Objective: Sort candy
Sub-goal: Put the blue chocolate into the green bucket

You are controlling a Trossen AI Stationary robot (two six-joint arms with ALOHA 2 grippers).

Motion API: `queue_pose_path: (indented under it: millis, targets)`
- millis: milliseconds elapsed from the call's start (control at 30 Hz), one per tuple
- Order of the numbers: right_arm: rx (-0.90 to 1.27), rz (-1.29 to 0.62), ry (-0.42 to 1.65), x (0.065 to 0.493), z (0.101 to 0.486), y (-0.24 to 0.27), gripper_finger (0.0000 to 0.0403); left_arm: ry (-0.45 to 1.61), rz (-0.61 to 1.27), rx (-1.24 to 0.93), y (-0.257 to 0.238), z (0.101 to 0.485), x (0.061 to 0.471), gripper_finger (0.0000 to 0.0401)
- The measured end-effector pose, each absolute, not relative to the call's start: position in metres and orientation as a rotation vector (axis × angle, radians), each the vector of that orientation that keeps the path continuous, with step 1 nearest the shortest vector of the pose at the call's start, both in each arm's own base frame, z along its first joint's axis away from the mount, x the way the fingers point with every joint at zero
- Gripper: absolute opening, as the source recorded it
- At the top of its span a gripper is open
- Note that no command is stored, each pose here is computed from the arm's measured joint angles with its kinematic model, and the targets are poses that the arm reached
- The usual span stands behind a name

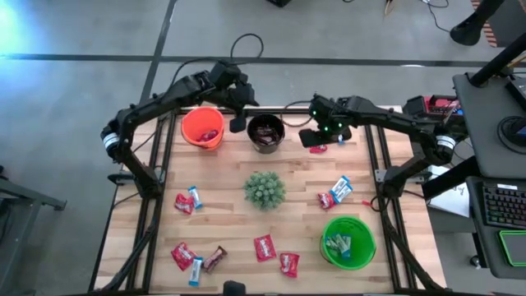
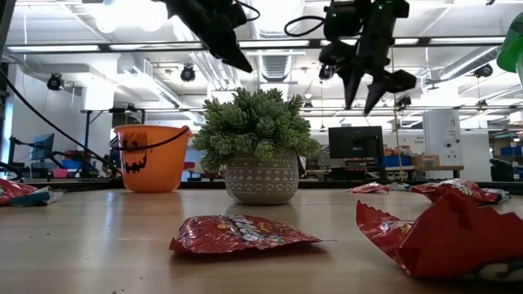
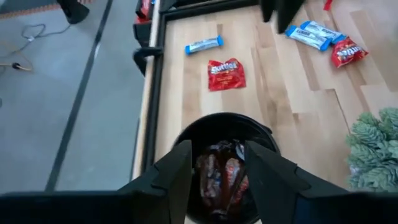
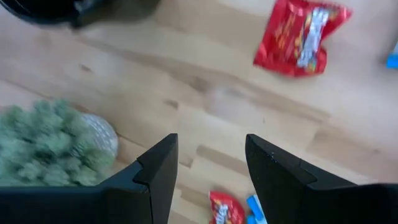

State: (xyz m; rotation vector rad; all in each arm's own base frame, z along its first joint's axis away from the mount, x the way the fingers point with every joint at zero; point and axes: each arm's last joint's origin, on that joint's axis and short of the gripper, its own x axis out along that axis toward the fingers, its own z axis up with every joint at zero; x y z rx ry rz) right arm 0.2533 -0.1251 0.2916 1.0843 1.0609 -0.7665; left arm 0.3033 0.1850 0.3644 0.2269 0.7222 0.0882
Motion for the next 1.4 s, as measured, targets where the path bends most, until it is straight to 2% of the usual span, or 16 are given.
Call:
queue_pose_path:
  millis: [200, 533, 1067, 1233, 1400]
  targets:
    - [1.038, -0.730, 1.164, 0.255, 0.278, -0.106, 0.0178, 0.718, 0.108, 0.256, 0.192, 0.378, 0.296, 0.0130]
    - [0.824, -0.567, 1.442, 0.242, 0.261, -0.085, 0.0178, 0.769, 0.134, 0.220, 0.203, 0.379, 0.282, 0.0130]
    - [0.737, -0.480, 1.669, 0.218, 0.234, -0.072, 0.0178, 0.805, 0.123, 0.189, 0.200, 0.377, 0.279, 0.0130]
    - [0.843, -0.560, 1.702, 0.210, 0.223, -0.068, 0.0178, 0.813, 0.121, 0.181, 0.200, 0.376, 0.278, 0.0130]
    - [1.028, -0.784, 1.633, 0.201, 0.221, -0.065, 0.0178, 0.818, 0.119, 0.178, 0.199, 0.376, 0.278, 0.0130]
